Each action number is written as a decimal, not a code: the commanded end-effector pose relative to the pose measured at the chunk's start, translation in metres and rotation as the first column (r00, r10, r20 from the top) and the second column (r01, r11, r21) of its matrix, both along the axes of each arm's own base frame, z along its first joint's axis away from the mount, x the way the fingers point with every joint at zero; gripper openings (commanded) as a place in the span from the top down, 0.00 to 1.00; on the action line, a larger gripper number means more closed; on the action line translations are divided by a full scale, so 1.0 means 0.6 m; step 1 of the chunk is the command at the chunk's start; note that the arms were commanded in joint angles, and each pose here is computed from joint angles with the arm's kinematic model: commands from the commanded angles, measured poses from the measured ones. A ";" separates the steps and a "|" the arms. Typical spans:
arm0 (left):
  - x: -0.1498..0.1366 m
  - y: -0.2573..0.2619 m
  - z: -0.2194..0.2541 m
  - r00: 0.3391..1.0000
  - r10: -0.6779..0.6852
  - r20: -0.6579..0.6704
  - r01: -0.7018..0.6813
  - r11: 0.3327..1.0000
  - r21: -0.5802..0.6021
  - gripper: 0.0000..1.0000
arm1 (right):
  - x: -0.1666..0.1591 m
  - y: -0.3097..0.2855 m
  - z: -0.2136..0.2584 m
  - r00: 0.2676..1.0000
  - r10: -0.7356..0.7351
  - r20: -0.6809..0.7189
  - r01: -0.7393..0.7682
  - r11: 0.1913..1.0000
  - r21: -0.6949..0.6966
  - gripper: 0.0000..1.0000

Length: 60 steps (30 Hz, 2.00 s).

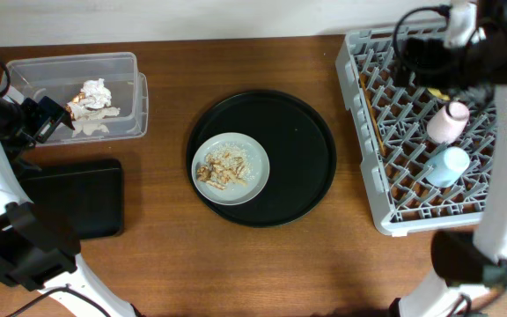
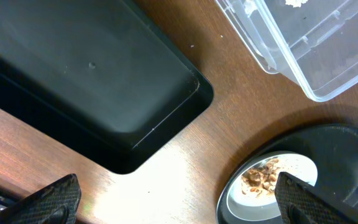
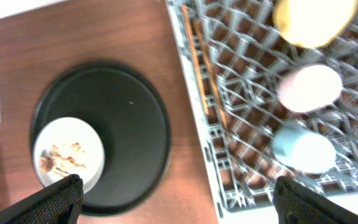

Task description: Sort waste into correct bins and load items into the dishwasher rack

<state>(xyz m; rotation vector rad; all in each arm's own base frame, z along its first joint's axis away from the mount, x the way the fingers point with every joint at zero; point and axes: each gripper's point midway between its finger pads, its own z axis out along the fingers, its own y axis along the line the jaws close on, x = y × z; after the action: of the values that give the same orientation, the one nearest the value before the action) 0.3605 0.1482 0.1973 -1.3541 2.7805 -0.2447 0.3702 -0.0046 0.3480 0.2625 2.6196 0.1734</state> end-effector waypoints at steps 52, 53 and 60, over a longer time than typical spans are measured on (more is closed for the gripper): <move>-0.046 -0.721 0.035 0.462 -0.883 0.077 0.773 0.444 0.453 0.01 | -0.131 -0.252 -0.173 0.786 -0.487 -0.381 0.496 0.865 -0.083 0.02; -0.044 -0.726 0.033 0.466 -0.881 0.088 0.770 0.452 0.450 0.01 | -0.131 -0.252 -0.173 0.786 -0.486 -0.381 0.495 0.865 -0.083 0.02; -0.006 -0.722 -0.051 0.544 -0.839 0.021 0.754 0.500 0.426 0.01 | -0.131 -0.252 -0.173 0.786 -0.486 -0.381 0.495 0.865 -0.083 0.02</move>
<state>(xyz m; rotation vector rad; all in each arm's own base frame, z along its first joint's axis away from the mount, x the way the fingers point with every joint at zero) 0.3431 -0.2943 0.2031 0.2123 2.7634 0.0049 0.2937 -0.1541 0.2434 1.0630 2.8295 -0.0227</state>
